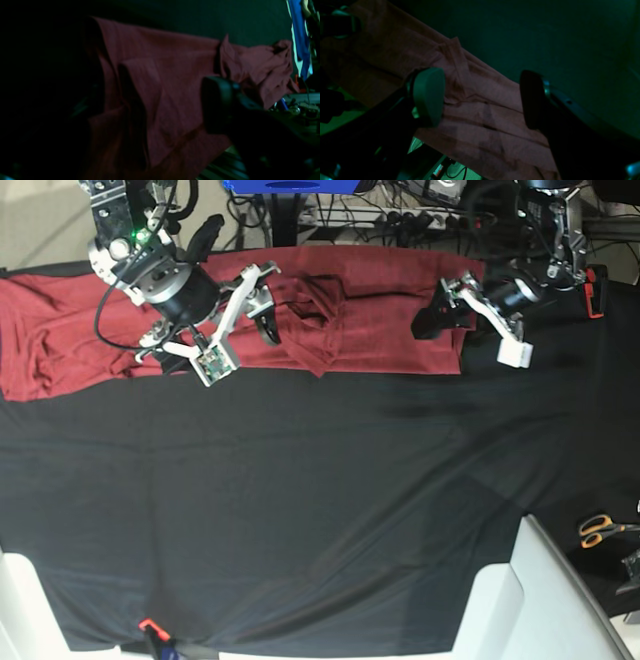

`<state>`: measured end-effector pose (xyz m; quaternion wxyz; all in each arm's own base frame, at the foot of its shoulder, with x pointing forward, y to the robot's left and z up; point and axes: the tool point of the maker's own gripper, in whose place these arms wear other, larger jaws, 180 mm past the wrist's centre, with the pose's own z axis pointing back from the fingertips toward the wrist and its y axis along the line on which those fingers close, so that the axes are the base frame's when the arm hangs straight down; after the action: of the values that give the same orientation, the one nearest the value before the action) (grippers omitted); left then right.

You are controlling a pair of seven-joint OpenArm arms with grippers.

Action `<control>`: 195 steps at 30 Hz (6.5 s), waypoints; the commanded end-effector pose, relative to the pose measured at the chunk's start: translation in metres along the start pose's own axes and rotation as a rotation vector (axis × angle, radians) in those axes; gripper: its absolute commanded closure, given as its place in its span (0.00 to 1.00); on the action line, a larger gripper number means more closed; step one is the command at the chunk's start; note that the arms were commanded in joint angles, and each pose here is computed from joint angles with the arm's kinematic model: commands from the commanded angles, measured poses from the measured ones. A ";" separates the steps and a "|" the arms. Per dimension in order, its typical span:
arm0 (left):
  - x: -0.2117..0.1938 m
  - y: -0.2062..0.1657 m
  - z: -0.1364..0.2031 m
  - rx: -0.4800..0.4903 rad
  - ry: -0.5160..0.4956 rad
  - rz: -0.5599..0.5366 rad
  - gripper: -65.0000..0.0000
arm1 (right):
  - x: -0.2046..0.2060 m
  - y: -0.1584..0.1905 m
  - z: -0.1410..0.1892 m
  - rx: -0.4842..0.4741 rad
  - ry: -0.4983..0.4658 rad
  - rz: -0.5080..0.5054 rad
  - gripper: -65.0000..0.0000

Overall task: Fold the T-shirt properly
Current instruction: 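Lower the left gripper onto the strip's hem end and grasp it, then fold the hem end with the left gripper toward the right gripper, then release the folded hem and raise the left gripper away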

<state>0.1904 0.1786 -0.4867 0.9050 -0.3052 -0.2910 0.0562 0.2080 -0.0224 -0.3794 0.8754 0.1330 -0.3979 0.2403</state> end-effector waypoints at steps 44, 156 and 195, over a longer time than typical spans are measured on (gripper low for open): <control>0.038 -0.099 0.032 -0.043 -0.032 -0.395 1.00 | 0.011 0.000 0.002 0.007 -0.042 0.005 0.32; 0.137 -0.100 0.005 -0.119 -0.139 -0.293 1.00 | 0.011 -0.070 0.029 -0.092 -0.103 -0.159 0.37; 0.068 0.111 0.183 0.589 -0.112 -0.171 1.00 | -0.046 0.078 -0.070 -0.091 0.554 -0.287 0.99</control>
<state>0.1452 0.3751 -0.4119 0.9438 -0.0087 -0.3193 0.0848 0.1808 0.0541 -0.4629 0.9819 0.0686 -0.1226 0.1272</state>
